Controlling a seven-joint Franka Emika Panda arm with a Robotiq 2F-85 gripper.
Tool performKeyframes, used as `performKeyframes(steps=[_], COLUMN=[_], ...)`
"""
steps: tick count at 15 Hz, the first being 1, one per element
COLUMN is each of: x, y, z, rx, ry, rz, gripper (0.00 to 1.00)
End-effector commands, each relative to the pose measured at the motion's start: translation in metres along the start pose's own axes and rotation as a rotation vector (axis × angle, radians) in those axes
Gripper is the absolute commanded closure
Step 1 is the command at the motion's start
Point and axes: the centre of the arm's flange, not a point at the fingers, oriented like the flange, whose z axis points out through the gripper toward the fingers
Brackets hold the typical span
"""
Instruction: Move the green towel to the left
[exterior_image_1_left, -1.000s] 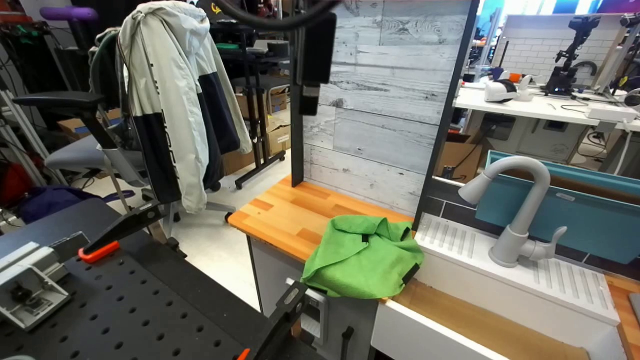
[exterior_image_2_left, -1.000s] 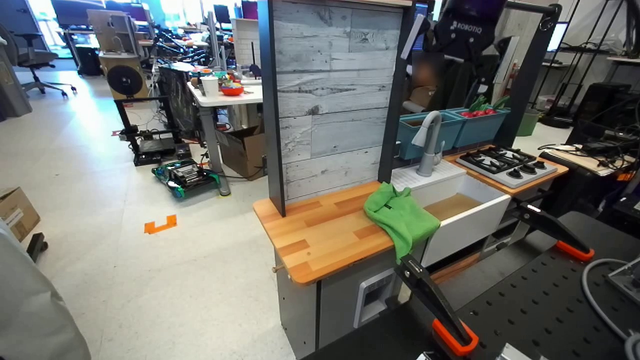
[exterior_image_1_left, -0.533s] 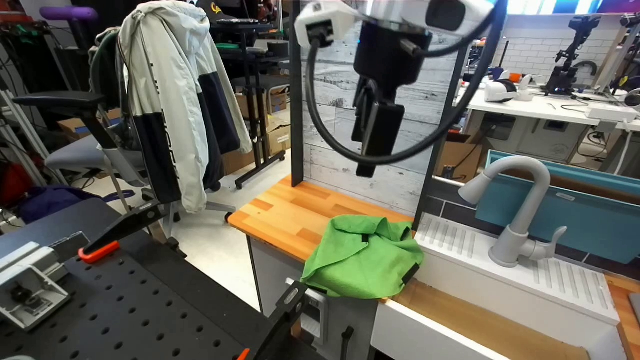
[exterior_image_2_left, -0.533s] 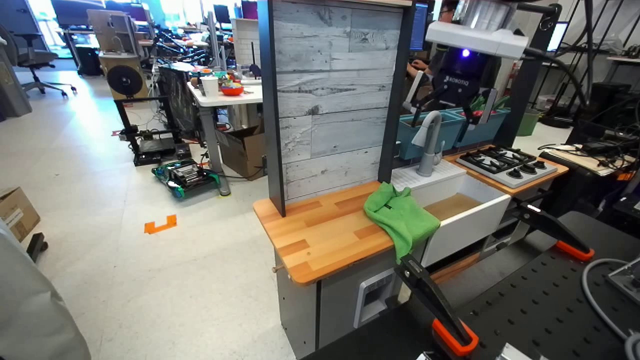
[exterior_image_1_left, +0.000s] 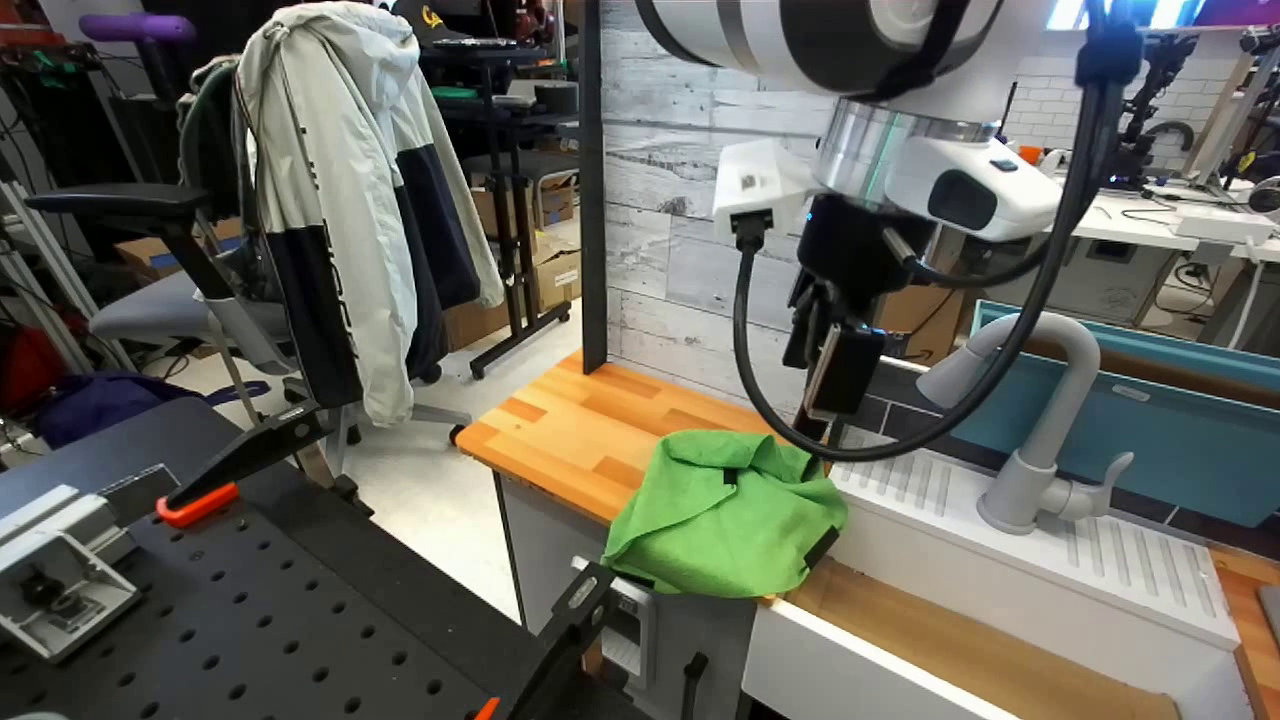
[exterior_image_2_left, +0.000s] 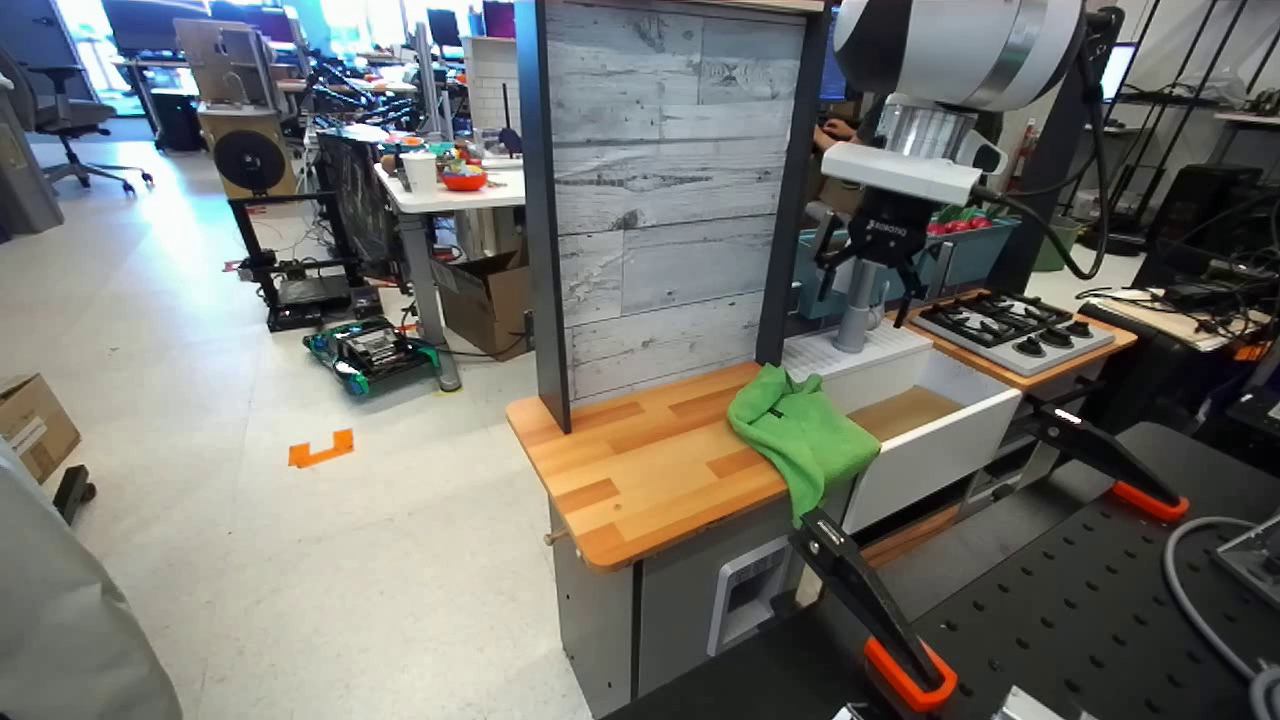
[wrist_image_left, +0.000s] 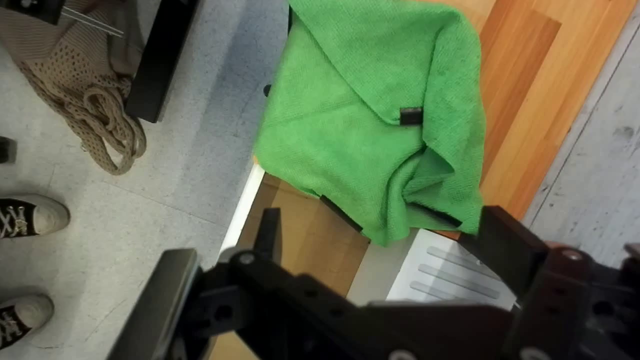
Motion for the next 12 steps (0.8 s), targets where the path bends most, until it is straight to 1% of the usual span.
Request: performKeyframes(steps=[1,5,10,12], x=[0.030,0.036,0.037,0.036], y=[-0.021,-0.030,-0.043,-0.049], z=[0.033,0.068,0.107,0.122], rx=[-0.014,-0.058,-0.125,-0.141], ry=[0.033,0.061,0.104,0.120], rz=[0.065,0.110,0.149,0.159], gripper=[0.00,0.00,0.00,0.00])
